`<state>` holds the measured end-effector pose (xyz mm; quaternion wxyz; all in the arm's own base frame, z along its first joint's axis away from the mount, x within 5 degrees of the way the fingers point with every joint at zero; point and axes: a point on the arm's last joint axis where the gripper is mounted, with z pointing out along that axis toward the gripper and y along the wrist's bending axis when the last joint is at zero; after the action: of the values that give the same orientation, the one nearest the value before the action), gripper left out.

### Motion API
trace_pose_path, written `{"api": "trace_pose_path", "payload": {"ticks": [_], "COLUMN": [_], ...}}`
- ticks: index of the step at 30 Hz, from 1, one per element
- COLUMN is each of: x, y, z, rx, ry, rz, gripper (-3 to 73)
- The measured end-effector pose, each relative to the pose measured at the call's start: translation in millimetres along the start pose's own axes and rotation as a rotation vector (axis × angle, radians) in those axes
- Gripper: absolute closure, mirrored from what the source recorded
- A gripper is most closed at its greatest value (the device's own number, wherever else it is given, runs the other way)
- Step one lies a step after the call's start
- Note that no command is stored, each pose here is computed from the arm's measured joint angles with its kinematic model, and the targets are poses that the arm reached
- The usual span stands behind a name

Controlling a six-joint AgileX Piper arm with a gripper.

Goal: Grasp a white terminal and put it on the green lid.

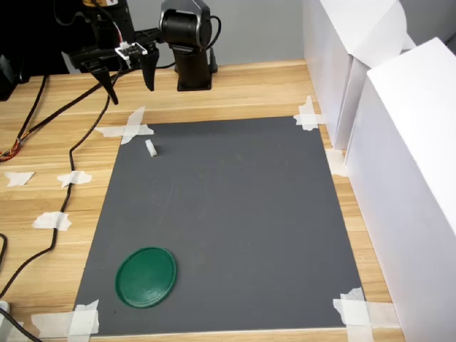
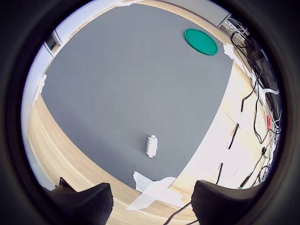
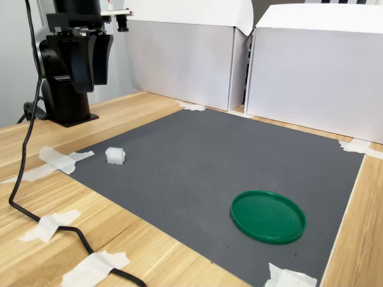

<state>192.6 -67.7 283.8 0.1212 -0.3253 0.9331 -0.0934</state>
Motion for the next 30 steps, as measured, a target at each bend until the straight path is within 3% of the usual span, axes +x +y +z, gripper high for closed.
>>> {"api": "trace_pose_path", "payload": {"ticks": [10, 20, 30], "x": [-5, -5, -8], "y": [-6, -7, -12], "z": [22, 51, 80], "rx": [-0.029, -0.019, -0.081], "ry": [0.004, 0.005, 0.051], "rz": [0.100, 0.098, 0.091], "gripper": [-2.0, -2.0, 0.1]}}
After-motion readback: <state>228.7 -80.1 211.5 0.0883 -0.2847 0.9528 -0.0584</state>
